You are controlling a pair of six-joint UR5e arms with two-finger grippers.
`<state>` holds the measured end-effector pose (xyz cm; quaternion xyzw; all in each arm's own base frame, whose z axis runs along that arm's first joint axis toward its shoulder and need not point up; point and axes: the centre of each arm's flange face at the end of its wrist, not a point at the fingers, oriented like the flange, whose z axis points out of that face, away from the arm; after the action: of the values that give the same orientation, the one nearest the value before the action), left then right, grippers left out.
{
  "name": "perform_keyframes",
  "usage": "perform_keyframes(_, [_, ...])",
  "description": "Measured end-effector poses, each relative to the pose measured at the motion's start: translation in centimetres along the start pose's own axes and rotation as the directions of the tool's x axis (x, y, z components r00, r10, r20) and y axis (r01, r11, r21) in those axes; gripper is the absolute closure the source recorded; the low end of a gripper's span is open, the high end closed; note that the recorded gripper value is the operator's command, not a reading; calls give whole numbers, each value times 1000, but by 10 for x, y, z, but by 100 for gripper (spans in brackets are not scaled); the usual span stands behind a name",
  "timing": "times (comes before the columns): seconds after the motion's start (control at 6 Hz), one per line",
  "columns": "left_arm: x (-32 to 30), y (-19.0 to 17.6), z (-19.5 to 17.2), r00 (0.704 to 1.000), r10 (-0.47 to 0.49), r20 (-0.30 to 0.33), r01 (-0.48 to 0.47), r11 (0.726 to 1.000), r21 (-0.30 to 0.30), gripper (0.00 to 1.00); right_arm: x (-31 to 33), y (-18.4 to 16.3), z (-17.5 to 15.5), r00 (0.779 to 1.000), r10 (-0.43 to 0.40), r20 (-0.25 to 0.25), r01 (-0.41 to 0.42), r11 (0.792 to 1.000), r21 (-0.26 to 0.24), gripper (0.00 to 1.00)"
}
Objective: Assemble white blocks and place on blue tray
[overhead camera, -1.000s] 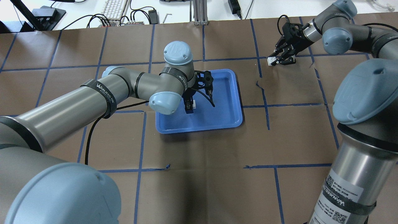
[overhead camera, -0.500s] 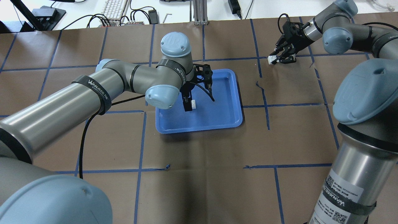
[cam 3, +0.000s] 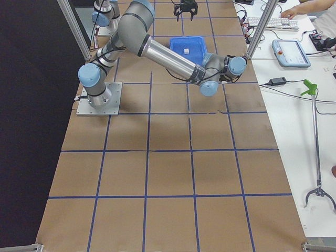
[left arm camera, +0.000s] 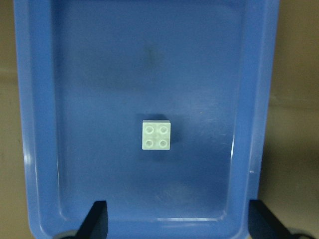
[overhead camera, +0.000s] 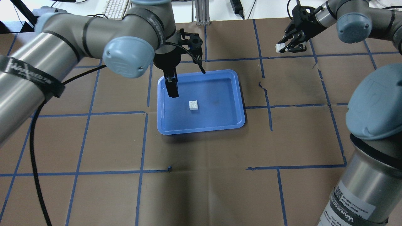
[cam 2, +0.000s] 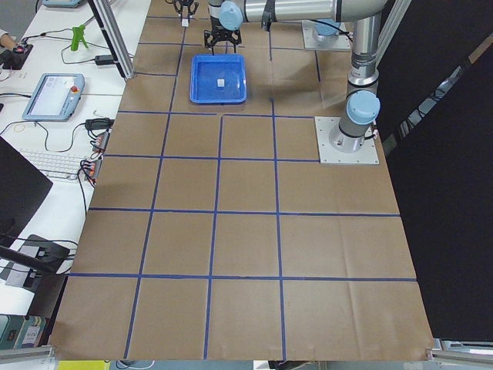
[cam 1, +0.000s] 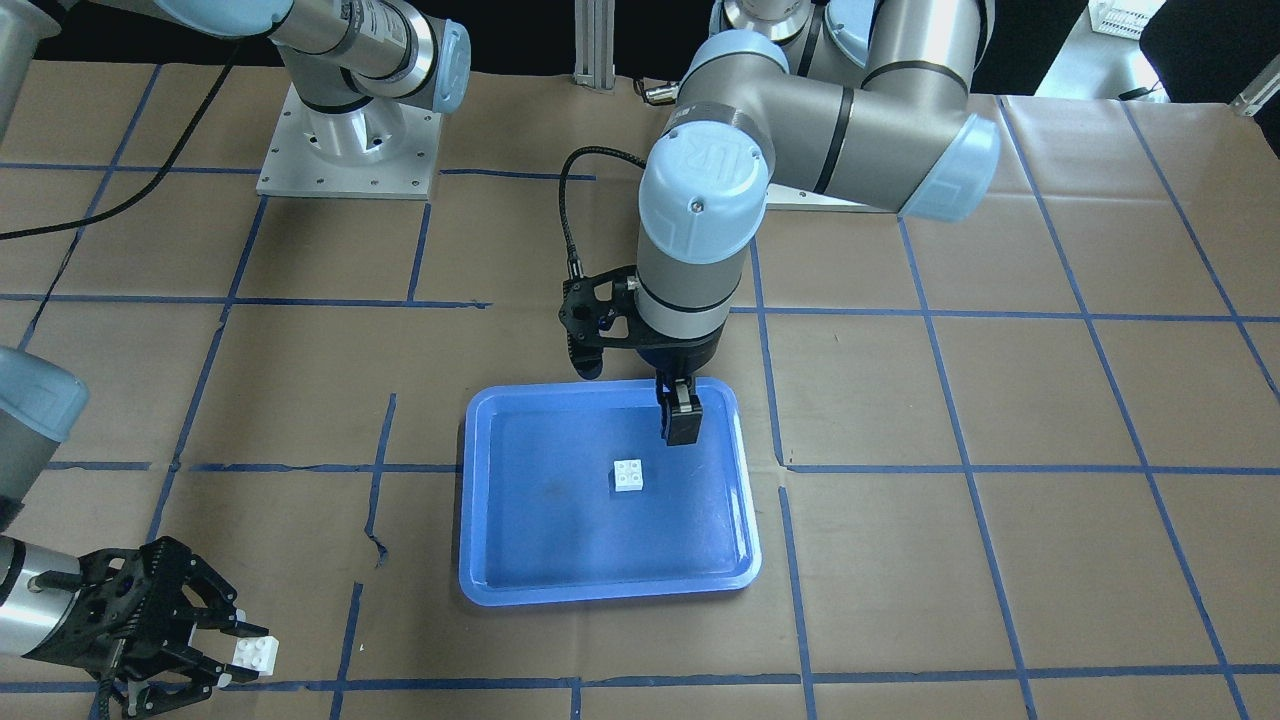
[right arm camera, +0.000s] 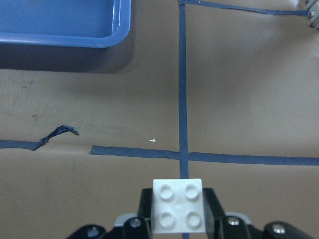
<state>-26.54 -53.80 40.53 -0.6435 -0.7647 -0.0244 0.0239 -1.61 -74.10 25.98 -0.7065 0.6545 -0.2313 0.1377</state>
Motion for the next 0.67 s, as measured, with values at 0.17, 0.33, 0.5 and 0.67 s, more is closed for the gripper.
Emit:
perform_keyframes(0.17, [10,23,-29,998,-70,-7,70,997,13,1,-19,-16,-7,1000,18,6,-18,1000,8,82])
perform_keyframes(0.33, [14,50,-46,983,-186,-3,186,982,17,1,-44,-33,-7,999,39,14,-40,999,15,82])
perform_keyframes(0.5, [18,75,-57,952,-307,-6,307,952,13,1,-68,-57,5,999,48,16,-48,999,16,82])
perform_keyframes(0.67, [22,91,-65,887,-461,-8,461,887,11,1,-88,-88,32,998,61,2,-61,998,12,82])
